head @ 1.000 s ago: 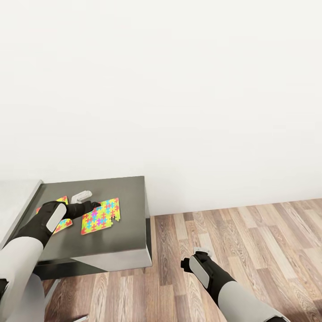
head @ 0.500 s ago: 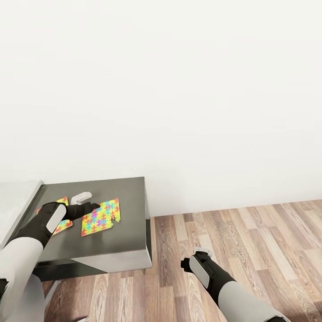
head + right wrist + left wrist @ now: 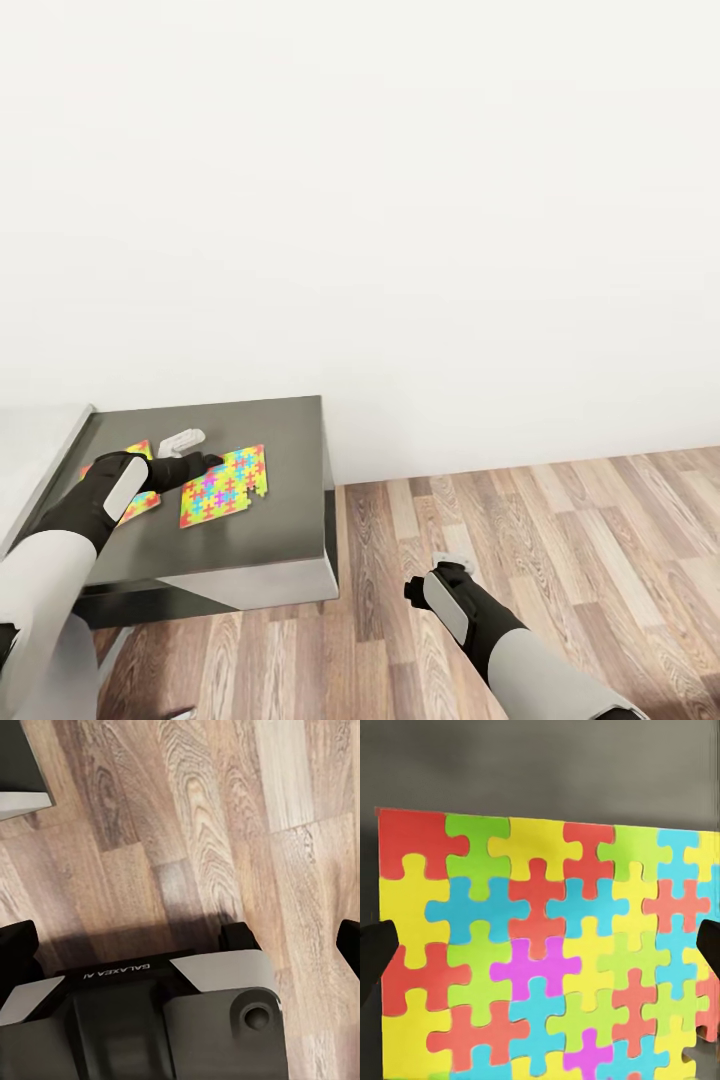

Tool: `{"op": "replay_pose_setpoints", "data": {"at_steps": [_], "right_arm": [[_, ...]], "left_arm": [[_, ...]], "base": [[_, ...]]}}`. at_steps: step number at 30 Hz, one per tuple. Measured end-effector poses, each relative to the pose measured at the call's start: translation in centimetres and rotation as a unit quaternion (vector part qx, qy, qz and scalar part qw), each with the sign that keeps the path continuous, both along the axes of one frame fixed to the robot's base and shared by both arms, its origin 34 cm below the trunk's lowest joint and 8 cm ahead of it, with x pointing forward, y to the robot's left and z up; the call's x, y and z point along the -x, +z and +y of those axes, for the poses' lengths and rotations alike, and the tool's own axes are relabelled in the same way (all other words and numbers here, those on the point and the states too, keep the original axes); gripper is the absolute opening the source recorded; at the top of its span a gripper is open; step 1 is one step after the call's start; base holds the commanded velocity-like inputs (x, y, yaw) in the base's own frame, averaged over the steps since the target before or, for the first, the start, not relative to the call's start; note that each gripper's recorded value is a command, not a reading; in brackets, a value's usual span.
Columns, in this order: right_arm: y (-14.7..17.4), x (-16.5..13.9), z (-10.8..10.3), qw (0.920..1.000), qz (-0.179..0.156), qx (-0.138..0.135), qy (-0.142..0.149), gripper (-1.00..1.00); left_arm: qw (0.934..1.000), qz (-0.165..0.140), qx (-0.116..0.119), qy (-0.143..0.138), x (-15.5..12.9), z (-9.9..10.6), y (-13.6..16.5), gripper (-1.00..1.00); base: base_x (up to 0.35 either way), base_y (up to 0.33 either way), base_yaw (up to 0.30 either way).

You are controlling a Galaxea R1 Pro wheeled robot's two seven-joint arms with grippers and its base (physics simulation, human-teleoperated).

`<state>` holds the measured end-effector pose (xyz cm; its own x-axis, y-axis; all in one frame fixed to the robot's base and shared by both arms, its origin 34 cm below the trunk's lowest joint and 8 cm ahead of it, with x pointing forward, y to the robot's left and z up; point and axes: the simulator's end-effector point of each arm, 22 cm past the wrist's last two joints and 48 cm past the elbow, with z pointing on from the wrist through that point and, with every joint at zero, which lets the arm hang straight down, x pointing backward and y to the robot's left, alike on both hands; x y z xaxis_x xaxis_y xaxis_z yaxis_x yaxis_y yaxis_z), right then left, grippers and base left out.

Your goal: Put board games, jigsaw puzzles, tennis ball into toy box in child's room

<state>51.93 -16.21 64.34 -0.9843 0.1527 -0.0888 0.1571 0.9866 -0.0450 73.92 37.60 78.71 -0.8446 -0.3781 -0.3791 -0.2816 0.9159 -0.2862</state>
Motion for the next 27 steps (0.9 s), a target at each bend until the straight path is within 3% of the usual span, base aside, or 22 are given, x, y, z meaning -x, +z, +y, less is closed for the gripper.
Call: {"op": "replay_pose_setpoints", "data": {"at_steps": [27], "right_arm": [[0.01, 0.00, 0.08, 1.0000, 0.000, 0.000, 0.000, 1.00]], "left_arm": [[1.0000, 0.001, -0.003, 0.002, 0.01, 0.40, 0.09, 1.00]], "base": [[0.000, -0.020, 0.000]]}}
